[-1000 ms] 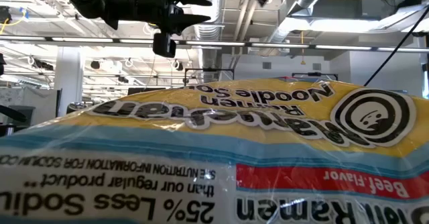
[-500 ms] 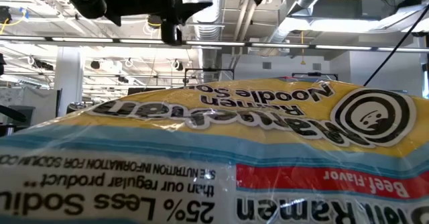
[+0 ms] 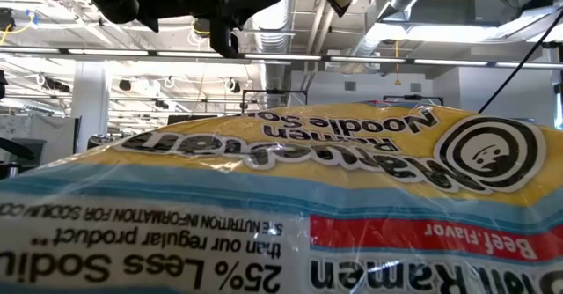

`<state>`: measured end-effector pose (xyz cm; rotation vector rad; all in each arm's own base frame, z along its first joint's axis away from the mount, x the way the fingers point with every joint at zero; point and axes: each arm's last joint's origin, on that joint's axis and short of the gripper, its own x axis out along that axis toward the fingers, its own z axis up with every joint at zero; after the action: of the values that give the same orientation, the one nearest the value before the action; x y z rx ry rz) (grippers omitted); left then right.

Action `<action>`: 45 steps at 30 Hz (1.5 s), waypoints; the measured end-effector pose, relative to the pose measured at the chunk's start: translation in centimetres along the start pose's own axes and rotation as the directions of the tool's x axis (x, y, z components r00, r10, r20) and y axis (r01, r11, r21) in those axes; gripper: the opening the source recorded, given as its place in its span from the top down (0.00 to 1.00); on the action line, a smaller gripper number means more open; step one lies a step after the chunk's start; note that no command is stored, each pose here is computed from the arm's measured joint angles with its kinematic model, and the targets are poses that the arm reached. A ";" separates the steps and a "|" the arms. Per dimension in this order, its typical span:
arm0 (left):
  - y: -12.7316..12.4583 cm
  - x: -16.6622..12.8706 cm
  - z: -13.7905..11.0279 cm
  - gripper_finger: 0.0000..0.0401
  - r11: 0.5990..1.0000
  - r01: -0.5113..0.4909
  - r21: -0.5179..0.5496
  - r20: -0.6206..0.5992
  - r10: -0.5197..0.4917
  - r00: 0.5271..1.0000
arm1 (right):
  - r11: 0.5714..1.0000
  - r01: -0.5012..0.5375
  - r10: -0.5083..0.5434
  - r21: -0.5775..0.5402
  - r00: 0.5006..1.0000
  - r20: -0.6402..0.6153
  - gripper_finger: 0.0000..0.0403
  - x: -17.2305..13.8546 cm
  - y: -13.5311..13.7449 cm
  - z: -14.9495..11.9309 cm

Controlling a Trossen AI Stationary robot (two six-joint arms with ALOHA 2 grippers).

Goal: Sort Maruchan noodles
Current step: Put the black noodle pack into the gray bin

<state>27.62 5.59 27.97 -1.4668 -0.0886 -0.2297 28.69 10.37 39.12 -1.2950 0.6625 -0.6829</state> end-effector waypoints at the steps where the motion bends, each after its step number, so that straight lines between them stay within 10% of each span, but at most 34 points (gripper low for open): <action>1: -0.1 0.0 -0.1 0.60 1.000 0.014 0.000 0.000 -0.014 1.000 | 1.000 0.002 -0.002 0.006 1.000 -0.004 0.99 0.1 0.0 0.0; 45: -1.9 0.8 -1.0 0.60 0.988 0.110 0.106 0.073 -0.118 0.990 | 0.986 0.004 -0.007 0.166 1.000 0.016 0.99 2.7 -0.8 -0.5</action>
<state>27.93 4.38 29.92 -1.3711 -0.2454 -0.2564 29.95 7.84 39.70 -1.1477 0.5766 -0.7159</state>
